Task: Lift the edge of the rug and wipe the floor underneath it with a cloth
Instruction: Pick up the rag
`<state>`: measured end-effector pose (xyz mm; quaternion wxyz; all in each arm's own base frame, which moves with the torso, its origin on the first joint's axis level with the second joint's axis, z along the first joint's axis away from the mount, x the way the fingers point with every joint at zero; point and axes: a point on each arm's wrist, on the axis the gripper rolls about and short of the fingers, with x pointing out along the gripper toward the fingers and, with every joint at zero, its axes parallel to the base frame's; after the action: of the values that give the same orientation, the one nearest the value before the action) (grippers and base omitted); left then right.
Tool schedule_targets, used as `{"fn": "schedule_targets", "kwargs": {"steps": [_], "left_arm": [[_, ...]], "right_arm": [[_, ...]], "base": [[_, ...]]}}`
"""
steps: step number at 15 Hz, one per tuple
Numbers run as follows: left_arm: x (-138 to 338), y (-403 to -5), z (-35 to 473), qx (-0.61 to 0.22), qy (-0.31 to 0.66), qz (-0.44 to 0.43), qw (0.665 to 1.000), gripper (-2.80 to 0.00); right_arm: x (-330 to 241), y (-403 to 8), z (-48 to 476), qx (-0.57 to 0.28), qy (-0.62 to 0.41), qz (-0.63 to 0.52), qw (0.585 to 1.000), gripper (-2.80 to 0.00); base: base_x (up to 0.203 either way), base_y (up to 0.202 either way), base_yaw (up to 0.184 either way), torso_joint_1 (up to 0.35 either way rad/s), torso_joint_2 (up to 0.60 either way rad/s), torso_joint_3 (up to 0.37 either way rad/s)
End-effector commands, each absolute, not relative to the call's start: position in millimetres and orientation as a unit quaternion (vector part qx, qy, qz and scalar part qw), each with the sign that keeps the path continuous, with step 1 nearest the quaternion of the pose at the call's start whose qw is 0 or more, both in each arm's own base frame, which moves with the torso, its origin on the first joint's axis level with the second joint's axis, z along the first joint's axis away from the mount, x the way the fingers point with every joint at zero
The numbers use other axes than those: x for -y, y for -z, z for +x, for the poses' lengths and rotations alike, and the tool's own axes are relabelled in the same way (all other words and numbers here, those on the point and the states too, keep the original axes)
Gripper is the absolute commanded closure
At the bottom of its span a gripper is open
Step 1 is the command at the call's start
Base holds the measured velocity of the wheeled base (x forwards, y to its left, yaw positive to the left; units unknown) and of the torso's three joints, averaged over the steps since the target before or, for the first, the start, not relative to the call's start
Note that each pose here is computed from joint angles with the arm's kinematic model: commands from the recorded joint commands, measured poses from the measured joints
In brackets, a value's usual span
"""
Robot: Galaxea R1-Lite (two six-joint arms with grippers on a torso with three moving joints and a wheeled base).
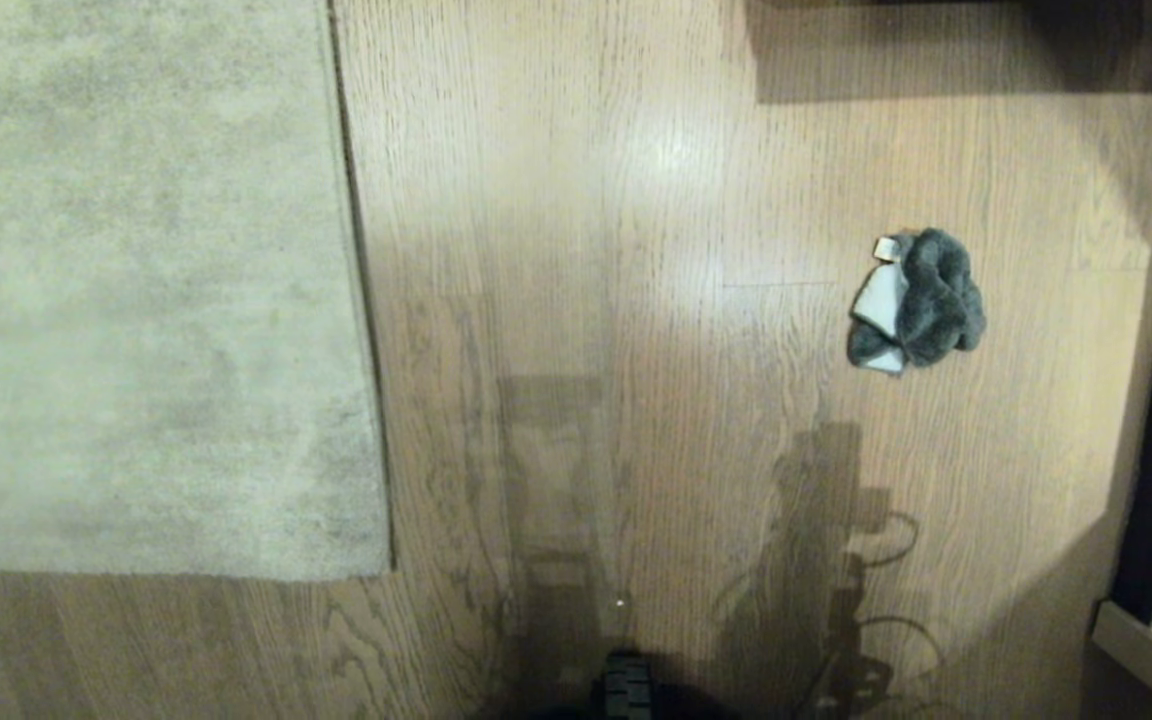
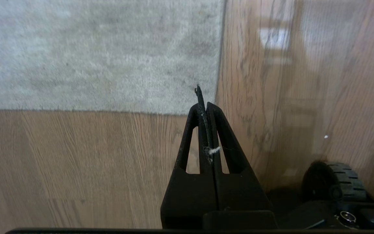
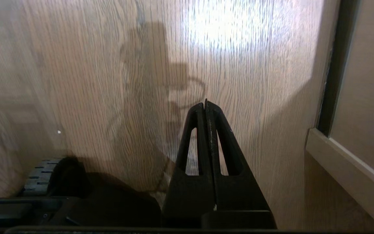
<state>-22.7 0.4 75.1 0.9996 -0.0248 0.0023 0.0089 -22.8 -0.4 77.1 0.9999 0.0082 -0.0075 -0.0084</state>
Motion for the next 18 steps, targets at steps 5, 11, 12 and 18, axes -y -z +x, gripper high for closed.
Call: {"fn": "schedule_targets", "kwargs": {"steps": [5,11,12,18], "left_arm": [[-0.4,-75.0,-22.7,-0.003,-0.009,-0.025,1.000,0.00],[-0.4,-75.2,-22.7,-0.002,-0.008,-0.026,1.000,0.00],[-0.4,-75.2,-22.7,-0.002,-0.009,-0.026,1.000,0.00],[-0.4,-75.2,-22.7,-0.002,-0.008,-0.026,1.000,0.00]], "right_arm": [[0.4,-77.1,-22.7,0.007,0.008,0.009,1.000,0.00],[0.4,-77.1,-22.8,0.008,0.008,0.009,1.000,0.00],[0.4,-77.1,-22.7,0.007,0.008,0.009,1.000,0.00],[0.4,-77.2,-22.8,0.008,0.008,0.007,1.000,0.00]], "base": [[0.000,0.000,0.000,0.001,0.01,-0.114],[0.000,0.000,0.000,0.000,0.00,0.000],[0.000,0.000,0.000,0.000,0.00,0.000],[0.000,0.000,0.000,0.000,0.00,0.000]]}}
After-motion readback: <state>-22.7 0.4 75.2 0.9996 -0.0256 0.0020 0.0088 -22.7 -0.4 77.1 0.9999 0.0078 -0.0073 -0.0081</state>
